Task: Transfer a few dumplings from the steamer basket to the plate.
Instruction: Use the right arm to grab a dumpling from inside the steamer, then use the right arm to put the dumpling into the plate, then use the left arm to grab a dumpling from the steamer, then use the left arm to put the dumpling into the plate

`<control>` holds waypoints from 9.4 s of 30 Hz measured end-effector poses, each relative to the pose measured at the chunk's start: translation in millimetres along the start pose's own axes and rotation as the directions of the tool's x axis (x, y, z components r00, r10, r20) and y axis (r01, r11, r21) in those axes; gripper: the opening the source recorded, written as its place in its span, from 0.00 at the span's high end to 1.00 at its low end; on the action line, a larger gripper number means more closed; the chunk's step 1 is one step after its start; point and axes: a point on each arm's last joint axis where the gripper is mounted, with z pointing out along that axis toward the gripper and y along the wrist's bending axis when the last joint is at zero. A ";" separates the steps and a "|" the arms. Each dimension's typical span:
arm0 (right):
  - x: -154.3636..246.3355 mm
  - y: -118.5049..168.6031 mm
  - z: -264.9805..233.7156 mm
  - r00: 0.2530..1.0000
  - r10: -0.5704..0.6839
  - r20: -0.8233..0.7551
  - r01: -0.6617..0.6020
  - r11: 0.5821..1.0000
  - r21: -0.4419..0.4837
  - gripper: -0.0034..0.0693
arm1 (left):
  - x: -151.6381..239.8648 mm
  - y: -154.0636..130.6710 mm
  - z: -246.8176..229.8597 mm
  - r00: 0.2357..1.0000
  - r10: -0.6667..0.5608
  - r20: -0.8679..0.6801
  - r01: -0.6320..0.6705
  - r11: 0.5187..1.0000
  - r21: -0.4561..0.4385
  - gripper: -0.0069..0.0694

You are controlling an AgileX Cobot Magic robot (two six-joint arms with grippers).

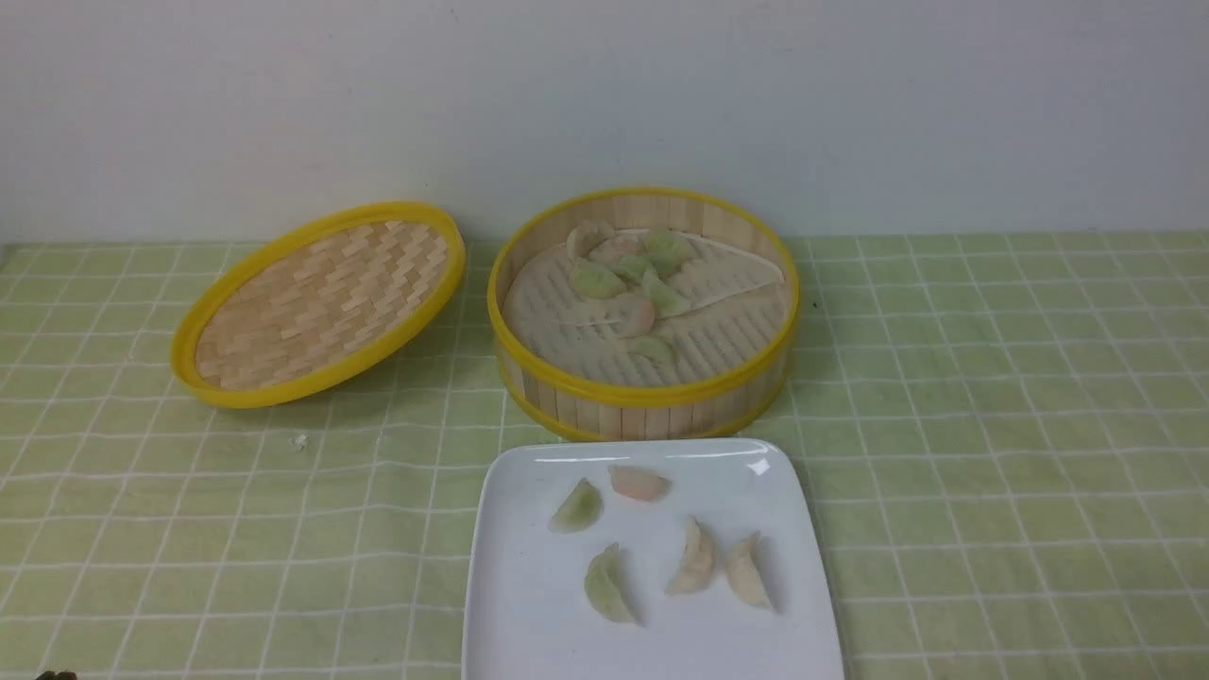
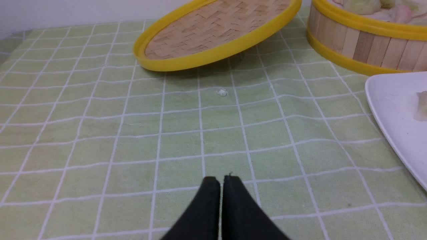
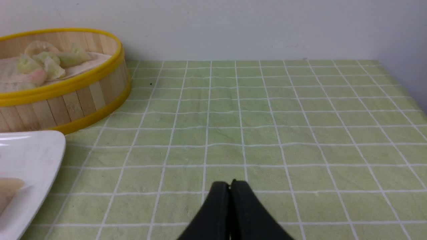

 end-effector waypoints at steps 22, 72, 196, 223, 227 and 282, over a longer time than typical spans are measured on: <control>0.1 0.0 0.0 1.000 0.000 0.000 0.000 1.000 0.000 0.97 | 0.0 0.0 0.0 1.000 0.001 0.000 -0.001 1.000 0.000 0.92; -206.7 35.9 0.9 0.964 0.161 -0.213 -0.216 0.940 -0.264 0.97 | -216.3 -24.6 13.2 0.915 -0.128 -0.382 0.204 0.965 0.165 0.92; -276.0 142.7 82.8 0.775 -0.406 -0.484 0.100 0.835 -0.541 0.97 | -191.9 -203.2 343.7 0.716 0.489 -0.498 -0.091 0.773 0.628 0.79; -286.9 129.0 62.5 0.811 -0.376 -0.448 0.102 0.845 -0.525 0.97 | -116.8 -214.8 426.8 0.773 0.480 -0.416 -0.206 0.809 0.551 0.56; -286.9 129.0 62.5 0.811 -0.376 -0.448 0.102 0.845 -0.525 0.97 | -121.6 -215.3 424.5 0.760 0.490 -0.428 -0.201 0.802 0.562 0.64; -287.1 127.4 63.5 0.808 -0.397 -0.435 0.134 0.844 -0.520 0.97 | -86.4 -192.7 208.7 0.489 0.545 -0.681 0.027 0.771 0.637 0.49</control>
